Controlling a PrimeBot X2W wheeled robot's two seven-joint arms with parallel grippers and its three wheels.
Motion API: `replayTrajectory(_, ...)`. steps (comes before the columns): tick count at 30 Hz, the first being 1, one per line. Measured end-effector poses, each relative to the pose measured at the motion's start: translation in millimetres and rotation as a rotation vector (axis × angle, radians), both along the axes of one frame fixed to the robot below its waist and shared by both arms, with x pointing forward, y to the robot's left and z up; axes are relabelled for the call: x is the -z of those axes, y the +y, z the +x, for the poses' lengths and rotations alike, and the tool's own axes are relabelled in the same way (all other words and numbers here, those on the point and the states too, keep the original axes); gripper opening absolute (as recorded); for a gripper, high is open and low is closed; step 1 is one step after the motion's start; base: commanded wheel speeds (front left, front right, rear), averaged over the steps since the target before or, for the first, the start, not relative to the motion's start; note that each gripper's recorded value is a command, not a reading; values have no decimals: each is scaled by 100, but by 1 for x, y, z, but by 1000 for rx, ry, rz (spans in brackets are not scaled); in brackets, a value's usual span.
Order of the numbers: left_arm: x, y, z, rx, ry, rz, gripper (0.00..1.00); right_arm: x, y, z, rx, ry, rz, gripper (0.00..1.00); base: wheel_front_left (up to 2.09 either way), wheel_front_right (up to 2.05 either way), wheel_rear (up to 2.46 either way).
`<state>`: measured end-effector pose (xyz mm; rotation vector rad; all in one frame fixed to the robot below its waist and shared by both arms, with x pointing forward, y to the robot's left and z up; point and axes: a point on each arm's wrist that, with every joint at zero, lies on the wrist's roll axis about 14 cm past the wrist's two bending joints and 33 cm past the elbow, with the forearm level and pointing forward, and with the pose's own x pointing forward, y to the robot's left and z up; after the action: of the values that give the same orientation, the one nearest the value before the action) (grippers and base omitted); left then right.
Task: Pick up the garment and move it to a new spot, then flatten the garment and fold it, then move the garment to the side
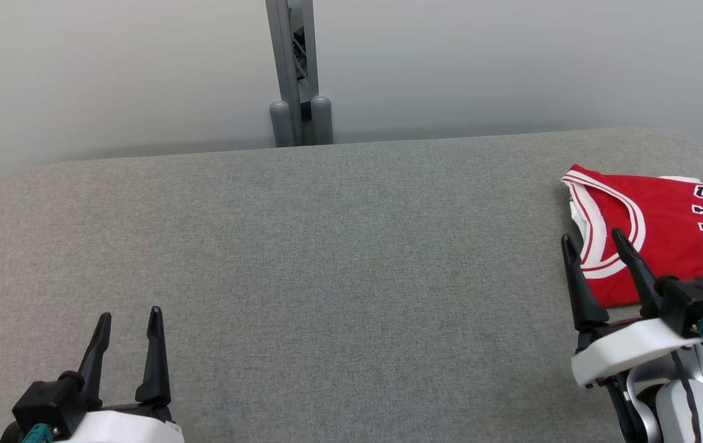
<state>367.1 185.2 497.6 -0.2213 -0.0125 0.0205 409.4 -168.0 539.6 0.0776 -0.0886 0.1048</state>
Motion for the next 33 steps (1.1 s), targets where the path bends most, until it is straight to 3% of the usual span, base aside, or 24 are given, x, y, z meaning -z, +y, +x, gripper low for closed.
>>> replayTrajectory(14,13,3,-15,-14,48,17,100,12,1,-28,-3,38,60,100,0,0,0)
replayTrajectory(33,10,1,-24,-13,46,15,100,8,5,-34,-15,34,58,100,0,0,0)
